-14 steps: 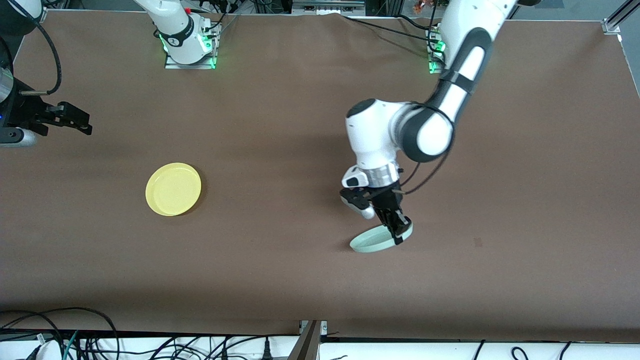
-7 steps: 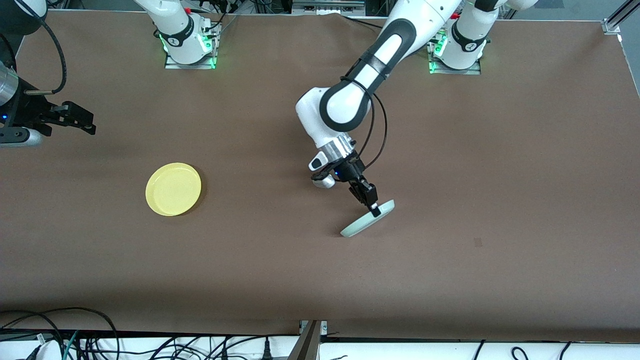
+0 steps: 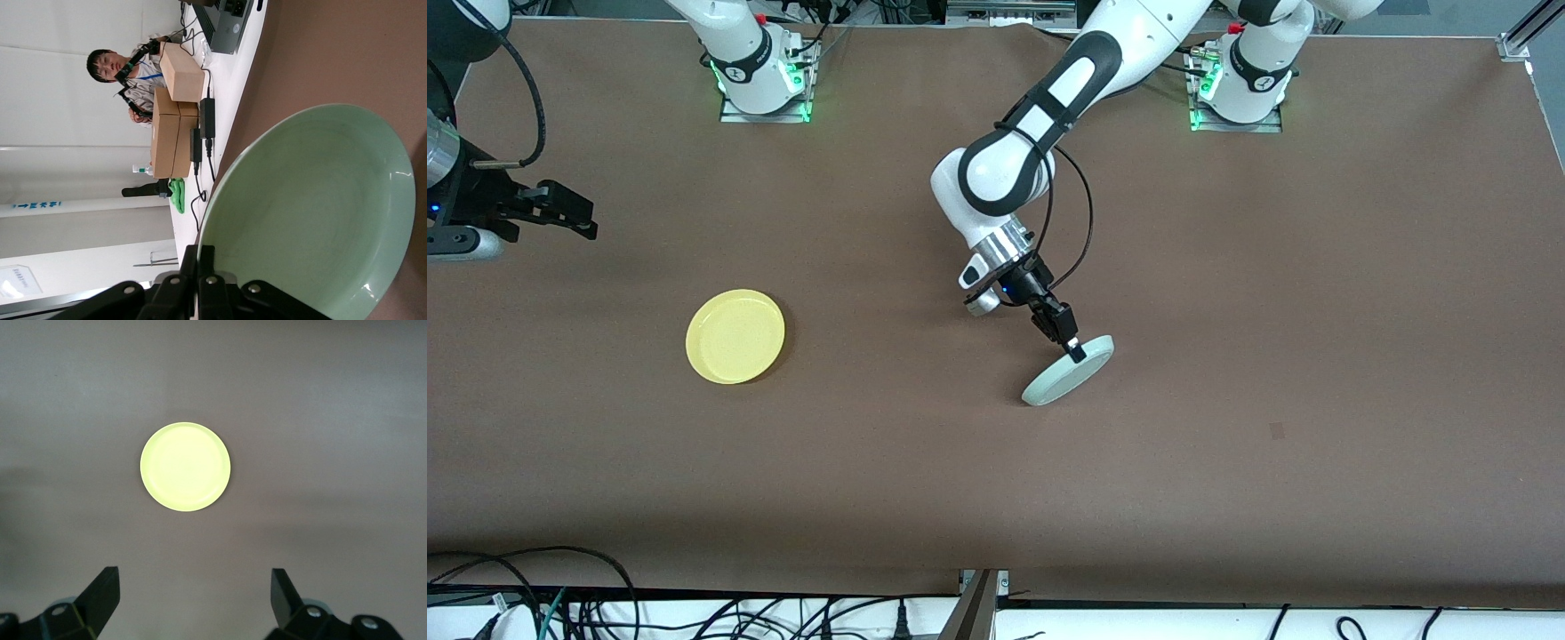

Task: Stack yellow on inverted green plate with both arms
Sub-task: 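Lower the flipped green plate upside down onto the table, left gripper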

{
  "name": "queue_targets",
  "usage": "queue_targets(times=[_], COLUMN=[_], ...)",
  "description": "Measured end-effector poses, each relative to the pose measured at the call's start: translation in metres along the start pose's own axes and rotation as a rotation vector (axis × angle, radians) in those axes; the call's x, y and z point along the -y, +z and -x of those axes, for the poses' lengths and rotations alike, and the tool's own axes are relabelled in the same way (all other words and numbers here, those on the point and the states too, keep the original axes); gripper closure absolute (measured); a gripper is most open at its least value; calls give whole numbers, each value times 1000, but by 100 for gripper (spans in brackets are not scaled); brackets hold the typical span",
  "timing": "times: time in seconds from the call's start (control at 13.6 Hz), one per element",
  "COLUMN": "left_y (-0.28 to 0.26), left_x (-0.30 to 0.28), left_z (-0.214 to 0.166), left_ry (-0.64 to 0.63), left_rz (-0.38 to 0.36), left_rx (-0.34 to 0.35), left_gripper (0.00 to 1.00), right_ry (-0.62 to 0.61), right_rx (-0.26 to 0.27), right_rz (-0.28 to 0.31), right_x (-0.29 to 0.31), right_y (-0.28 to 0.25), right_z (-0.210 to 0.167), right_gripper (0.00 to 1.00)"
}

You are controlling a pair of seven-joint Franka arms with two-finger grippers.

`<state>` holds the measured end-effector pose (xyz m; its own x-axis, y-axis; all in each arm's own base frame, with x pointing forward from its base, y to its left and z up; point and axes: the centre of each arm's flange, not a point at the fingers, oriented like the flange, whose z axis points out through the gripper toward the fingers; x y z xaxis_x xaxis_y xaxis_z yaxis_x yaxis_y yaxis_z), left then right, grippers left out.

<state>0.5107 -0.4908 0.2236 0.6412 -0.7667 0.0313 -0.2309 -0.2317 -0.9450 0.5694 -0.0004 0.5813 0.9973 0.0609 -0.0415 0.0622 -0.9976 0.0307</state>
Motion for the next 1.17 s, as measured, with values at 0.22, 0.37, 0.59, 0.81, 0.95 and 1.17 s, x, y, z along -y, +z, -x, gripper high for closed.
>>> queue_targets(times=[0.22,0.37,0.59,0.81,0.95,1.17], left_y=[-14,-26,-46,-67,-81,-94], left_x=[-11,-20,-31,-43,-64,-89], left_z=[3,5,6,6,4,-4], left_ry=[-36,-65,-70,-94,-123,-193], left_rz=[-31,-49,-47,-16,67,176], left_rx=[9,7,-4,-22,-27,9], left_gripper=[97,97,97,94,81,65], right_ry=[0,0,0,0,0,0], right_rx=[0,0,0,0,0,0], right_rz=[0,0,0,0,0,0], right_x=[0,0,0,0,0,0], right_y=[0,0,0,0,0,0], right_z=[0,0,0,0,0,0], right_gripper=[0,0,0,0,0,0])
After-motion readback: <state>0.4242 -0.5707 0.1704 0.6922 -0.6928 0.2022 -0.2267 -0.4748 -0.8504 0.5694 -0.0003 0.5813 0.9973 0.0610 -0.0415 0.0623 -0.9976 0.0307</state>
